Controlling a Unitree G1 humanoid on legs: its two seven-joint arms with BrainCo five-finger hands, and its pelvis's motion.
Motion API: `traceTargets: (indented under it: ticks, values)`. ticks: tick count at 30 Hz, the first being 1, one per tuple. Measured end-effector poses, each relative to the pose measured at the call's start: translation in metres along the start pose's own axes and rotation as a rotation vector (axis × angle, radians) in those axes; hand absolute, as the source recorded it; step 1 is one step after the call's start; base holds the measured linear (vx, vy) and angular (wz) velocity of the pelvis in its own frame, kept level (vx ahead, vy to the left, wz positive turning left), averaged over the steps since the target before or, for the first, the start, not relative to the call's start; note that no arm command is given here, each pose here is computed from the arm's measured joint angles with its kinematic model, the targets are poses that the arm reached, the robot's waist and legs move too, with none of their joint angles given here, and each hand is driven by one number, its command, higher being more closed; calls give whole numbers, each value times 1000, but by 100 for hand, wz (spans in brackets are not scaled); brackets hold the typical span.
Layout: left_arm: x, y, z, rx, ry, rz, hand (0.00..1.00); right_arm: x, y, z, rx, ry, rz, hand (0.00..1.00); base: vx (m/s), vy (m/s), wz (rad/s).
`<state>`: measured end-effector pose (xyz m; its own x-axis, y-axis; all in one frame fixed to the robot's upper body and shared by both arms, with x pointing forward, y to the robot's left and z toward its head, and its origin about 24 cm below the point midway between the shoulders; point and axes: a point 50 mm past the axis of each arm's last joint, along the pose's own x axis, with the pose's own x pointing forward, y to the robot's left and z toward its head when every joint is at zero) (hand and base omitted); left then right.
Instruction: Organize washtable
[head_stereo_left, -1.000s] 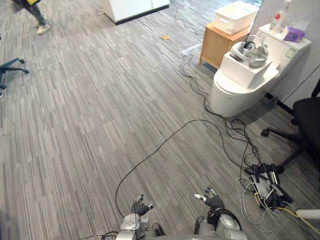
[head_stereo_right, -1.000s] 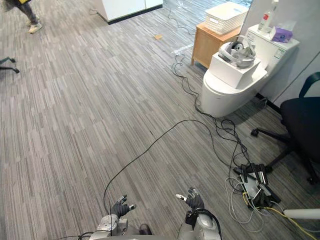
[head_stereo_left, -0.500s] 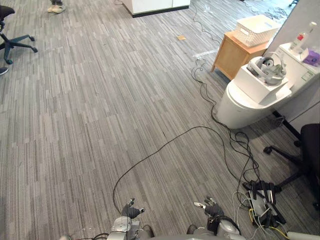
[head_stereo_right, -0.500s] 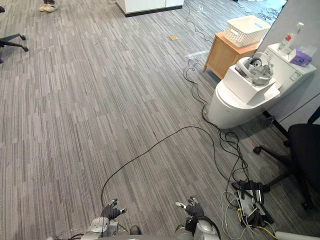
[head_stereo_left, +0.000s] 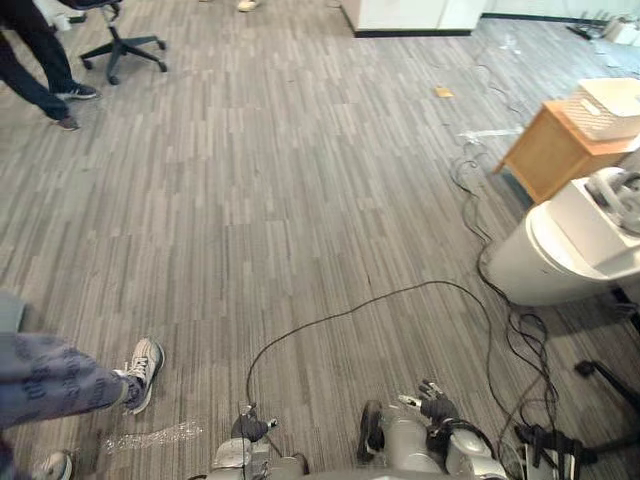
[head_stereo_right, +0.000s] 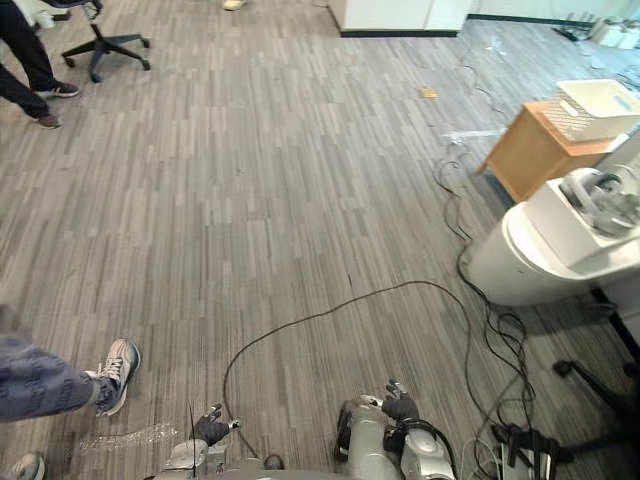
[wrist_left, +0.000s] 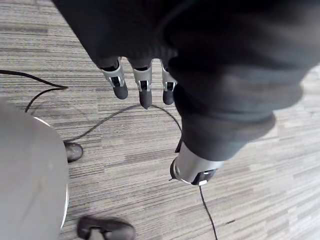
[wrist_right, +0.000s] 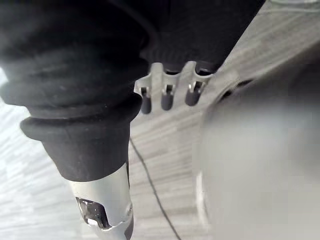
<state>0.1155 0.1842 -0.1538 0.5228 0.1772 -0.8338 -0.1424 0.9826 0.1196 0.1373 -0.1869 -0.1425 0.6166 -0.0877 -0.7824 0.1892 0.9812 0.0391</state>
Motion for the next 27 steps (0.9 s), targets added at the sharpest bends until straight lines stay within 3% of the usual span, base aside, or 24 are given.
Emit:
traceTargets:
  ticks: [5, 10, 21, 27]
  values:
    - [-3, 7, 0, -160, -21, 63, 0, -2, -1, 5, -36, -28, 4, 0, 481, -246, 39]
    - [-3, 7, 10, -221, -68, 69, 0, -4, 0, 1, -26, -20, -13, 0, 444, -126, -42]
    - [-1, 17, 19, -181, -106, 78, 0, -4, 16, -24, -52, 89, 20, 0, 472, 197, -16]
    - [-1, 19, 4, -126, -27, 76, 0, -5, 7, -25, -83, 98, 19, 0, 542, 270, 18]
